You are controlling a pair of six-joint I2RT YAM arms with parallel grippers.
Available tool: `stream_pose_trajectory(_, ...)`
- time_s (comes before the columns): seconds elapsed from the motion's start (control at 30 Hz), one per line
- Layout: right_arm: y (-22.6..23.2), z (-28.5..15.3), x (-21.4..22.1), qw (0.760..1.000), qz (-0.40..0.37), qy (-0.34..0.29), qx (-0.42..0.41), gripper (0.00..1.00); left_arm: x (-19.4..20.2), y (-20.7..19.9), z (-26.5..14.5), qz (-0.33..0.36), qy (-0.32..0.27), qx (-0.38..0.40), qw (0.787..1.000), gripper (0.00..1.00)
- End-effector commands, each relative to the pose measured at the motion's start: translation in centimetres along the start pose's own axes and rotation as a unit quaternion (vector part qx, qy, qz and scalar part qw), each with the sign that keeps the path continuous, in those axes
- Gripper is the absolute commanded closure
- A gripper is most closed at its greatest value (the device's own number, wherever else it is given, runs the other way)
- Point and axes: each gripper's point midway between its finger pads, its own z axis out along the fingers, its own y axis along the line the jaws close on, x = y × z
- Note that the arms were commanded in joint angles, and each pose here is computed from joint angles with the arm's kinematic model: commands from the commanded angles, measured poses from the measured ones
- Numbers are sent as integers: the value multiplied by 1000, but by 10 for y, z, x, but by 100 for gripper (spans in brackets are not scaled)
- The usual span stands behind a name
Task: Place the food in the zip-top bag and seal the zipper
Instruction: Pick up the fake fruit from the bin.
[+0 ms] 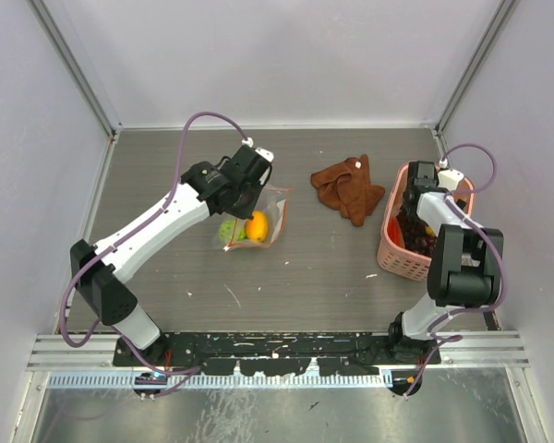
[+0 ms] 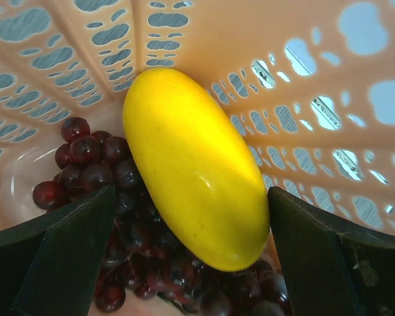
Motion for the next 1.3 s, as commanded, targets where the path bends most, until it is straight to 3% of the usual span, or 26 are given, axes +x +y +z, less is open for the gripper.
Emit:
stream_pose_trajectory(0.0, 11, 17, -2, 1000, 17, -9, -6, 0, -12, 10, -1, 6, -21, -22, 1000, 100)
stream_pose_trajectory(0.27, 24, 32, 3, 1000, -3, -6, -22, 4, -8, 9, 9, 15, -6, -30, 999, 100)
stream_pose_trajectory(0.5, 11, 20, -17, 999, -7, -38, -14, 43, -7, 12, 8, 15, -7, -36, 999, 100)
stream_pose_trajectory(0.67, 5, 4, -31, 998, 0, -57, -22, 58, -8, 13, 7, 14, -10, -39, 999, 100)
stream_pose_trajectory(0.87, 4, -11, -39, 997, 5, -64, -45, 69, -9, 15, 6, 14, -11, -44, 999, 100)
stream_pose_trajectory(1.27, 7, -45, -53, 991, 24, -68, -109, 76, -10, 16, 4, 13, -15, -43, 999, 100)
